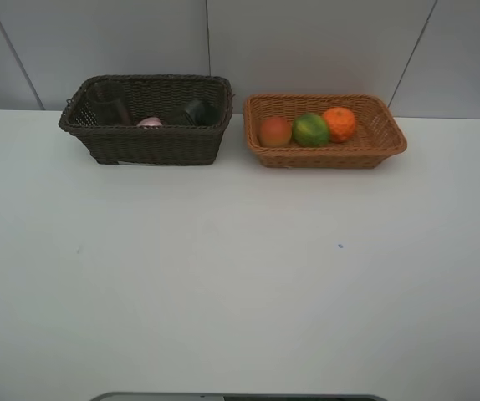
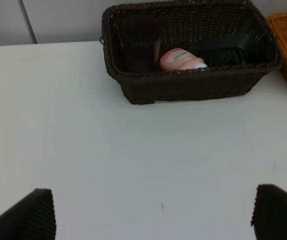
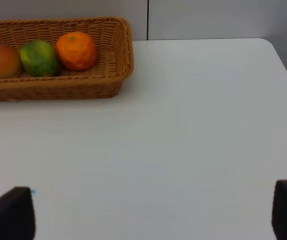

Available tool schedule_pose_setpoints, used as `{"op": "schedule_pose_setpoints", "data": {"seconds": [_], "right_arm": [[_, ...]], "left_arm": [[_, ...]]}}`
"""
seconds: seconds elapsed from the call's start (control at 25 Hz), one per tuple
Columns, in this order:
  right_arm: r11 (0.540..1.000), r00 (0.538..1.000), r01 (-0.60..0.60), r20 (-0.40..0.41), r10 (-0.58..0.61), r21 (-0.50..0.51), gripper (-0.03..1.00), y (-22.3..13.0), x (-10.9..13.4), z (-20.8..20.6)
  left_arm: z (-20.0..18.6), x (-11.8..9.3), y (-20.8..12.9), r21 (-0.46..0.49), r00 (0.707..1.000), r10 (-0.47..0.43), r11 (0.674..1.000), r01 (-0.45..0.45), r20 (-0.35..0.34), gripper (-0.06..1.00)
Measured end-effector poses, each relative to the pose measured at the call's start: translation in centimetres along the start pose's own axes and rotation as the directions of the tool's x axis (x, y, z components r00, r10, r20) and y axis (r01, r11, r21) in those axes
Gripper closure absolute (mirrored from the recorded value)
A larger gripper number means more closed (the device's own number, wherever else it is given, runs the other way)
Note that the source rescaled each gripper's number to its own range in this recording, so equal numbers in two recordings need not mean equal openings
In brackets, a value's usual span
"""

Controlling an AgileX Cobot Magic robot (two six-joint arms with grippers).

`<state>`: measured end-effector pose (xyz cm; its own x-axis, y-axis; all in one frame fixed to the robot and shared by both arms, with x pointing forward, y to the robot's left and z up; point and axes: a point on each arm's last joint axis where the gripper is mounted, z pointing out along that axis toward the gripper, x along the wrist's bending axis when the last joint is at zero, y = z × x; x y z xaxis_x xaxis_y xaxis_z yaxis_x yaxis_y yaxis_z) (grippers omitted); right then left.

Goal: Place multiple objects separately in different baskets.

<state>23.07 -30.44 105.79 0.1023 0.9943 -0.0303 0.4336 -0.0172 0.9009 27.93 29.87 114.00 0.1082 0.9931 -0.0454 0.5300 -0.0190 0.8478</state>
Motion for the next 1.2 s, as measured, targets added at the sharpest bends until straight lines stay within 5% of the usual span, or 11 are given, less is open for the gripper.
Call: {"op": "schedule_pose_setpoints", "data": {"seconds": [0.44, 0.96, 1.2], "right_arm": [[1.000, 1.000, 0.000, 0.000, 0.000, 0.000, -0.03, 0.0, 0.0, 0.0], [1.000, 1.000, 0.000, 0.000, 0.000, 0.000, -0.03, 0.0, 0.0, 0.0], [1.000, 1.000, 0.000, 0.000, 0.000, 0.000, -0.03, 0.0, 0.0, 0.0]], "left_arm": [[-1.6, 0.6, -5.7, -0.058, 1.000, -0.009, 0.998, 0.010, 0.013, -0.06], [2.1, 0.2, -8.4, 0.036, 0.999, -0.013, 0.999, 0.011, 0.045, -0.06], [2.2, 0.0, -8.8, 0.037, 0.996, 0.051, 0.998, -0.054, 0.072, -0.06]]}}
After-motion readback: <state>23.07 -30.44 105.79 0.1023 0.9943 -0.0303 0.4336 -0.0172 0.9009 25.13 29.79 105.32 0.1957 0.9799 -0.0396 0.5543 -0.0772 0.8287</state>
